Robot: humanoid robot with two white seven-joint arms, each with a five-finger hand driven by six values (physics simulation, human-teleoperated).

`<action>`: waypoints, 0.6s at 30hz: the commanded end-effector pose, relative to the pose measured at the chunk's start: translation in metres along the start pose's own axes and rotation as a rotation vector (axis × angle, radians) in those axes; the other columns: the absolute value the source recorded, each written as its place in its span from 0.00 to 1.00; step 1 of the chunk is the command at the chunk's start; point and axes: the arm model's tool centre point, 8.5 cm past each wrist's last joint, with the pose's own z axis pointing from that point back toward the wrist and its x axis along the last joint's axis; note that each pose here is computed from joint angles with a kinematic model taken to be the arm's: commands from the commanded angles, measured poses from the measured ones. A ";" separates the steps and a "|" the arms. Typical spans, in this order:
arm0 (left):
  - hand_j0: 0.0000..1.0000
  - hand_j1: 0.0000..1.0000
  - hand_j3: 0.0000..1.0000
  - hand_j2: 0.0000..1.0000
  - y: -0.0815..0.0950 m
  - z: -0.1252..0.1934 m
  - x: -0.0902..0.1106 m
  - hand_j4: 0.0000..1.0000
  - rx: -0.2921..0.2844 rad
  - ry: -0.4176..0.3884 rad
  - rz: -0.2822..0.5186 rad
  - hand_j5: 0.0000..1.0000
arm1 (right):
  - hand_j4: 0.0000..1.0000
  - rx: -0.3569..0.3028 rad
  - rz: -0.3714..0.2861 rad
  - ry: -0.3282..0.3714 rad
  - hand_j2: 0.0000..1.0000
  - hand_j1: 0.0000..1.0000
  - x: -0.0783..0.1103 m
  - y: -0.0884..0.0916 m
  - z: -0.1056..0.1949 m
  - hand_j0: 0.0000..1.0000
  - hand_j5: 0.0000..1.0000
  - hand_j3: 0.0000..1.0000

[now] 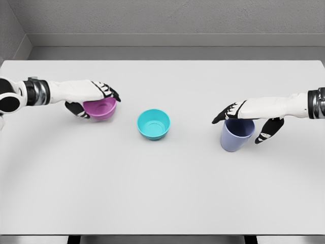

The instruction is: Stacking bowl and cup with both arms

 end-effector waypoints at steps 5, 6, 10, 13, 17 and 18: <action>0.70 0.70 0.70 0.70 0.024 0.000 0.026 0.70 0.052 -0.063 -0.074 0.70 | 1.00 -0.007 -0.003 0.000 1.00 1.00 0.000 -0.002 0.001 1.00 1.00 1.00; 0.69 0.69 0.69 0.69 0.027 0.004 0.027 0.69 0.056 -0.064 -0.085 0.69 | 1.00 -0.007 -0.003 0.000 1.00 1.00 0.000 -0.002 0.001 1.00 1.00 1.00; 0.69 0.69 0.69 0.69 0.033 0.006 0.037 0.69 0.073 -0.092 -0.103 0.69 | 1.00 -0.009 0.000 0.000 1.00 1.00 0.000 -0.003 0.001 1.00 1.00 1.00; 0.70 0.70 0.70 0.70 0.040 0.010 0.043 0.70 0.086 -0.109 -0.122 0.70 | 1.00 -0.001 -0.001 0.002 1.00 1.00 0.000 -0.003 0.001 1.00 1.00 1.00; 0.70 0.70 0.70 0.70 0.042 0.009 0.045 0.70 0.089 -0.115 -0.123 0.70 | 1.00 -0.002 0.000 0.000 1.00 1.00 0.000 -0.003 0.001 1.00 1.00 1.00; 0.70 0.70 0.70 0.70 0.043 0.009 0.048 0.70 0.092 -0.122 -0.131 0.70 | 1.00 -0.002 0.000 0.000 1.00 1.00 0.000 -0.003 0.001 1.00 1.00 1.00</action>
